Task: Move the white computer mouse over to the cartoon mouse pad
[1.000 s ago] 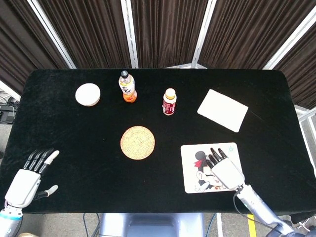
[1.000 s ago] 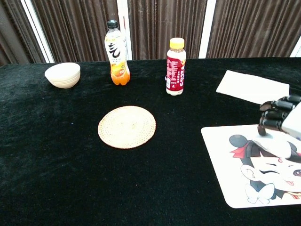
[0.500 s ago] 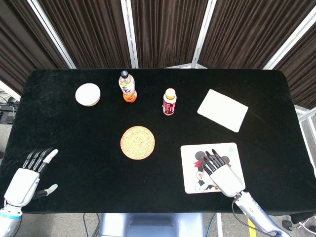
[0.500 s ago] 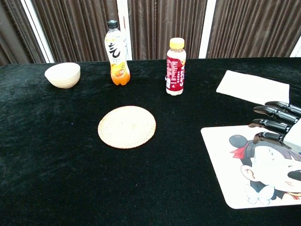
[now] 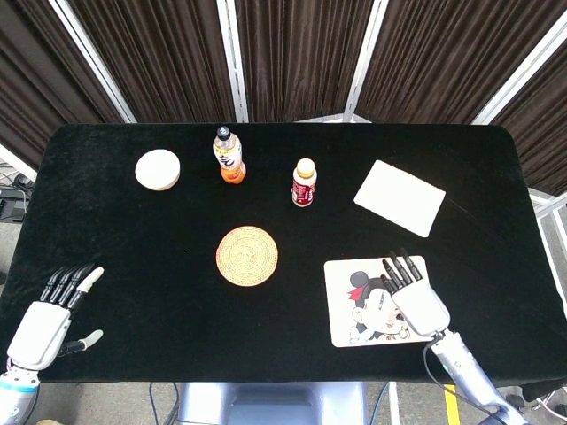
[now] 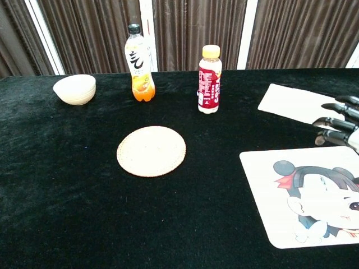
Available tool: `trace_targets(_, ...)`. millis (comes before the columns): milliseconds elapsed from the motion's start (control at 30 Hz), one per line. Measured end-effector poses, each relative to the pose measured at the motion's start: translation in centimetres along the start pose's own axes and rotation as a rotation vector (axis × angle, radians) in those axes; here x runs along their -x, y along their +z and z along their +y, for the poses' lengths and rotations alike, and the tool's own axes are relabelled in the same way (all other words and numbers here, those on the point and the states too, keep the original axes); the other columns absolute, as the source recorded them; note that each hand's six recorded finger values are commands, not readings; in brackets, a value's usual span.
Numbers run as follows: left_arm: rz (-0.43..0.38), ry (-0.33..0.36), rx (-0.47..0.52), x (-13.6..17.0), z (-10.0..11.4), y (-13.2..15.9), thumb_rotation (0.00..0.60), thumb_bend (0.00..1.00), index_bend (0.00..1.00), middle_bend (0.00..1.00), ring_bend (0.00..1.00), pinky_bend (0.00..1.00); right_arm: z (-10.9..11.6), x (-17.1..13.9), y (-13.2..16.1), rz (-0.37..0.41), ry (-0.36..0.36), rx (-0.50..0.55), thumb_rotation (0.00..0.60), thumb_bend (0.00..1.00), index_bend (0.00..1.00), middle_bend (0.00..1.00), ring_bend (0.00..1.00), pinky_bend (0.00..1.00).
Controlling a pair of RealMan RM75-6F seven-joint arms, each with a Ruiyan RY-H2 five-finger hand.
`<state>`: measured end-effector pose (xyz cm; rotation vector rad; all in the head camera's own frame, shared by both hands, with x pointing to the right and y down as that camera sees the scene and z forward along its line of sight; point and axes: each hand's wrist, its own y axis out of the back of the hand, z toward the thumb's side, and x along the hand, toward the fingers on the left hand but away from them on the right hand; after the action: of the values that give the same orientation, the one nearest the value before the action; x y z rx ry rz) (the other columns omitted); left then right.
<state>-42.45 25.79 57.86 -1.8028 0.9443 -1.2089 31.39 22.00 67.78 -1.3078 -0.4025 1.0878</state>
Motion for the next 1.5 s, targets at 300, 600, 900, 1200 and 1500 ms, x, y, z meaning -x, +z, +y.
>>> trace_targets(300,0.005,0.002,0.004,0.0,0.1,-0.2,0.600,0.07,0.00,0.00,0.00,0.00,-1.1,1.8,0.4,0.017,0.034,0.002,0.600,0.00,0.29,0.16,0.00,0.03)
trace_targets(600,0.000,0.004,0.008,0.0,0.1,-0.2,0.600,0.07,0.00,0.00,0.00,0.00,-1.5,1.5,1.1,0.028,0.050,-0.018,0.600,0.00,0.29,0.16,0.00,0.03)
trace_targets(900,0.003,-0.004,0.008,0.0,0.0,-0.2,0.600,0.07,0.00,0.00,0.00,0.00,-1.5,1.4,2.3,0.051,0.066,-0.009,0.600,0.00,0.29,0.16,0.00,0.03)
trace_targets(1200,0.002,-0.011,0.015,0.0,-0.1,-0.2,0.600,0.07,0.00,0.00,0.00,0.00,-0.6,2.4,3.7,0.059,0.023,0.018,0.600,0.00,0.29,0.16,0.00,0.02)
trace_targets(1500,0.006,-0.008,0.022,-0.1,0.0,-0.4,0.600,0.07,0.00,0.00,0.00,0.00,-0.1,2.9,2.9,0.014,-0.029,-0.004,0.600,0.00,0.28,0.15,0.00,0.00)
